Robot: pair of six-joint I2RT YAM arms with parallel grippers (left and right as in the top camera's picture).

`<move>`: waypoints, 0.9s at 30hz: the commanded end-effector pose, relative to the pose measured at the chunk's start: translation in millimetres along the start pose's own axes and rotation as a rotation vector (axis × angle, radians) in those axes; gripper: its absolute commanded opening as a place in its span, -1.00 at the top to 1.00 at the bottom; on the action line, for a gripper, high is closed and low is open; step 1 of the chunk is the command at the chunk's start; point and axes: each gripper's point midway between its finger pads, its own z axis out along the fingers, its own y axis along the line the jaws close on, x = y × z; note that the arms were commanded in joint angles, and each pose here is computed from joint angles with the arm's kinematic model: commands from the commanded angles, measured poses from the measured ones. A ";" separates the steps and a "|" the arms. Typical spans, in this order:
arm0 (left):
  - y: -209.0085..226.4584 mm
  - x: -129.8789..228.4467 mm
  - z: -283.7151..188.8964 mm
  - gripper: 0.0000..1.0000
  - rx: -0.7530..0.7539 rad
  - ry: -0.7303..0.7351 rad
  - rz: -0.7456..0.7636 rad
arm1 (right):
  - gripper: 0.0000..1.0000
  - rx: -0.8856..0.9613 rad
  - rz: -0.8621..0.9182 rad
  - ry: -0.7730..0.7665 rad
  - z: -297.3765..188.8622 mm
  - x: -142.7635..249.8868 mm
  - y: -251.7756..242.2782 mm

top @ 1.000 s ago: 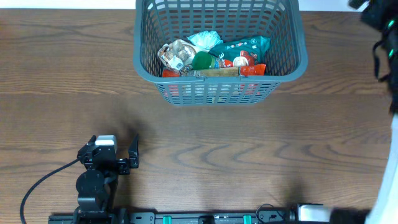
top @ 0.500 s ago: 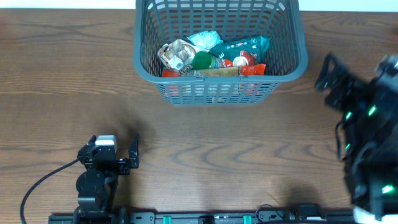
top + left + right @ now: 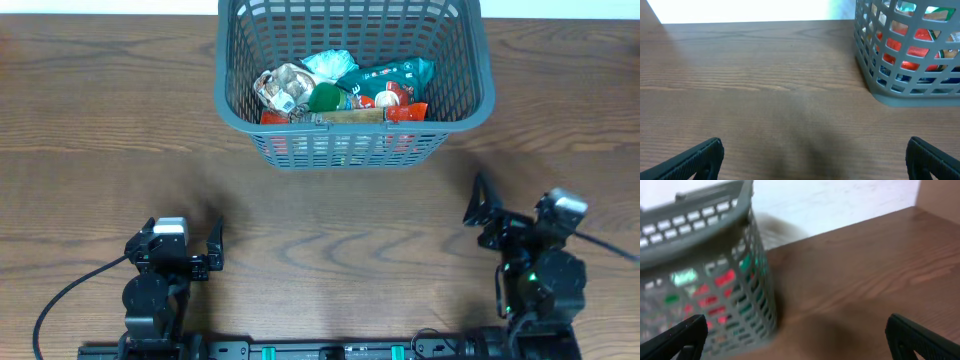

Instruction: Pack container

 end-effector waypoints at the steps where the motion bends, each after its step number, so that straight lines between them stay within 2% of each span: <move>1: 1.1 -0.5 -0.1 -0.97 -0.004 -0.006 0.011 | -0.99 -0.058 -0.072 0.012 -0.7 14.8 6.7; 11: 1.1 -0.4 -0.1 -0.97 -0.004 -0.005 0.011 | -0.99 -0.156 -0.134 0.062 2.1 64.9 11.5; 27: 1.1 -0.5 -0.1 -0.97 -0.004 -0.006 0.011 | -0.99 -0.153 -0.134 0.067 6.8 93.9 3.3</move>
